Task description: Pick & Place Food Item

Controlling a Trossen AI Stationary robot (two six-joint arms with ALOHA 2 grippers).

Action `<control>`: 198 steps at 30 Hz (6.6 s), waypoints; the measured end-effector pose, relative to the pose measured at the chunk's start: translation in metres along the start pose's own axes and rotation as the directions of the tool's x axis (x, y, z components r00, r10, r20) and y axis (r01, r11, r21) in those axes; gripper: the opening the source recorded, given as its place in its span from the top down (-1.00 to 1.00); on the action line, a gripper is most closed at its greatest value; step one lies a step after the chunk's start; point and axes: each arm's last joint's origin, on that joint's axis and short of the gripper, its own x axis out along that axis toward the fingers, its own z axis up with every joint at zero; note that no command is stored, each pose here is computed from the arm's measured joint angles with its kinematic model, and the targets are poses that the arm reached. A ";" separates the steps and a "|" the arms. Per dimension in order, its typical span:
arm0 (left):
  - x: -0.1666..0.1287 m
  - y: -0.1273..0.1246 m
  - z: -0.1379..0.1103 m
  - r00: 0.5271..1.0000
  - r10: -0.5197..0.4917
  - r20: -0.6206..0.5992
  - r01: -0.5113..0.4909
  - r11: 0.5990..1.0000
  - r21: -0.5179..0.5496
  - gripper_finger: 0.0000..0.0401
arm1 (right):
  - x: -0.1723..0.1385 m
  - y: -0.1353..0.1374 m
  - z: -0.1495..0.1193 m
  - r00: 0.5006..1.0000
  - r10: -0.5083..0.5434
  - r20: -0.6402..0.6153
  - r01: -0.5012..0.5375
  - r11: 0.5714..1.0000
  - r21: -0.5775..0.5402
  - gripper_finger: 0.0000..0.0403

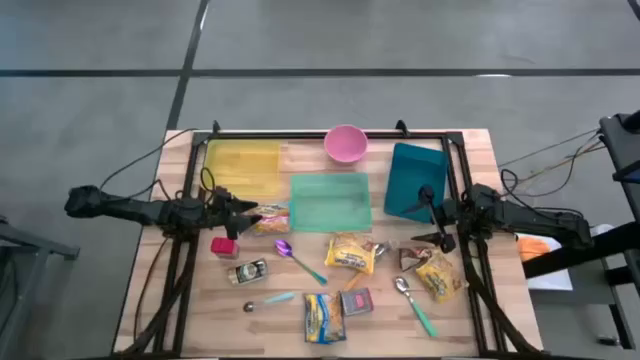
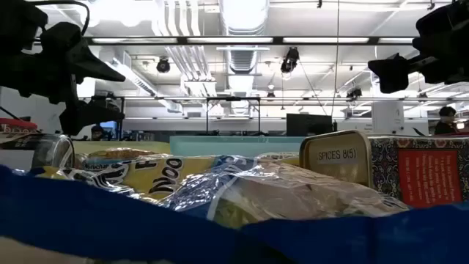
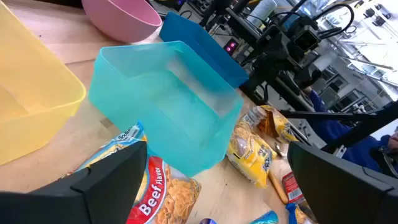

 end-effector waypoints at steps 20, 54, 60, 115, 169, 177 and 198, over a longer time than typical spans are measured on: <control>0.000 0.000 0.000 1.000 -0.001 0.000 0.001 1.000 0.000 -0.98 | 0.000 0.000 0.000 1.000 0.000 0.000 0.000 1.000 0.000 -0.81; 0.000 0.000 0.000 1.000 -0.001 0.000 0.001 1.000 0.000 -0.98 | 0.000 0.000 0.000 1.000 0.000 0.000 0.000 1.000 0.000 -0.81; 0.000 0.000 0.000 1.000 -0.001 0.000 0.001 1.000 0.000 -0.98 | 0.000 0.000 0.000 1.000 0.000 0.000 0.000 1.000 0.000 -0.81; 0.000 0.000 0.000 1.000 -0.001 0.000 0.001 1.000 0.000 -0.98 | 0.000 0.000 0.000 1.000 0.000 0.000 0.000 1.000 0.000 -0.81; 0.021 -0.068 0.050 0.962 -0.111 -0.251 0.200 0.909 0.366 -0.98 | -0.007 0.009 0.036 0.927 0.199 0.319 -0.246 0.963 0.112 -0.81; 0.046 -0.087 0.054 0.910 -0.012 -0.415 0.206 0.881 0.427 -0.98 | -0.005 0.005 0.035 0.941 0.068 0.332 -0.149 0.963 0.225 -0.81; 0.084 -0.099 0.036 0.747 0.102 -0.657 0.268 0.858 0.437 -0.98 | 0.019 -0.012 0.089 0.956 -0.180 -0.231 0.238 0.938 0.254 -0.81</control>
